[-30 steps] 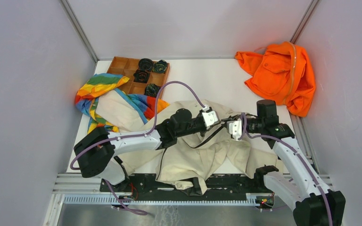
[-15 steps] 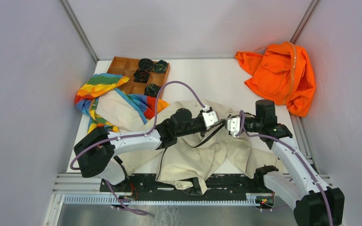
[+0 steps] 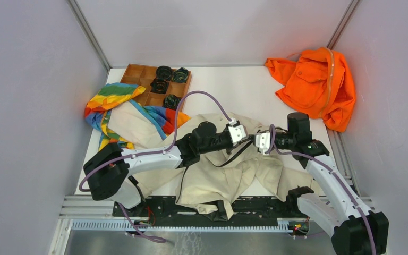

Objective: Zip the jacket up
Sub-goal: Zip the zipper on the jacket.

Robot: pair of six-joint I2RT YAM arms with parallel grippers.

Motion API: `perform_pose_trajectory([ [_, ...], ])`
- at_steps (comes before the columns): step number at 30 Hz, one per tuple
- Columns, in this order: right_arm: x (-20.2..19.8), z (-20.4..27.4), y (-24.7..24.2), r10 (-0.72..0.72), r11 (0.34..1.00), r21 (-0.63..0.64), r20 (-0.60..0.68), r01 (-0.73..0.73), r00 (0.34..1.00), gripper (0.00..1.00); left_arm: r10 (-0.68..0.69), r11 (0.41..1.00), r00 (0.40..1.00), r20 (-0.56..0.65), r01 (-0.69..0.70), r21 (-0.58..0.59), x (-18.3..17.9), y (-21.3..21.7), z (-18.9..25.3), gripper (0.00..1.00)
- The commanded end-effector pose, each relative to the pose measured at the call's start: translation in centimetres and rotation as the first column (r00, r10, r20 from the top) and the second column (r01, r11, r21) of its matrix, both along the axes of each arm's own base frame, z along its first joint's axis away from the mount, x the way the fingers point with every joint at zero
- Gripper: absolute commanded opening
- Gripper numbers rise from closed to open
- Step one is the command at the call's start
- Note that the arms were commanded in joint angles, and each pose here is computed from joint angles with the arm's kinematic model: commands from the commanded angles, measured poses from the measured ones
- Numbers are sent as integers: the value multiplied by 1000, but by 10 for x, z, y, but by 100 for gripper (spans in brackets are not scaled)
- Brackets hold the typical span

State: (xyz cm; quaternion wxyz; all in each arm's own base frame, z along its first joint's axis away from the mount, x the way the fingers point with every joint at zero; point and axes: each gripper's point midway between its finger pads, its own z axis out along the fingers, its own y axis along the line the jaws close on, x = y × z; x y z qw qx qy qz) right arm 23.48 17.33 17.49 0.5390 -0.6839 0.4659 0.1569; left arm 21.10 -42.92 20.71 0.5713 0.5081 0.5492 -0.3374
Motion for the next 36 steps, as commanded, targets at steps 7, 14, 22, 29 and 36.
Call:
perform_pose_trajectory([
  [7,-4,16,11,29,997,70,-3,-29,1000,0,-43,996,999,27,45,-73,-5,-12,29,2],
  [14,33,34,-9,-260,957,115,-70,267,963,0,48,994,993,-105,-58,-92,-3,5,34,45],
  [22,46,53,-14,-351,909,195,-121,369,928,0,112,989,938,-329,-139,-59,-16,26,-11,75],
  [29,55,69,-24,-402,897,192,-17,398,915,0,141,989,910,-389,-148,12,-2,0,-33,68],
  [36,90,88,-70,-590,807,138,200,574,782,0,171,985,871,-461,-151,81,7,5,-48,2],
])
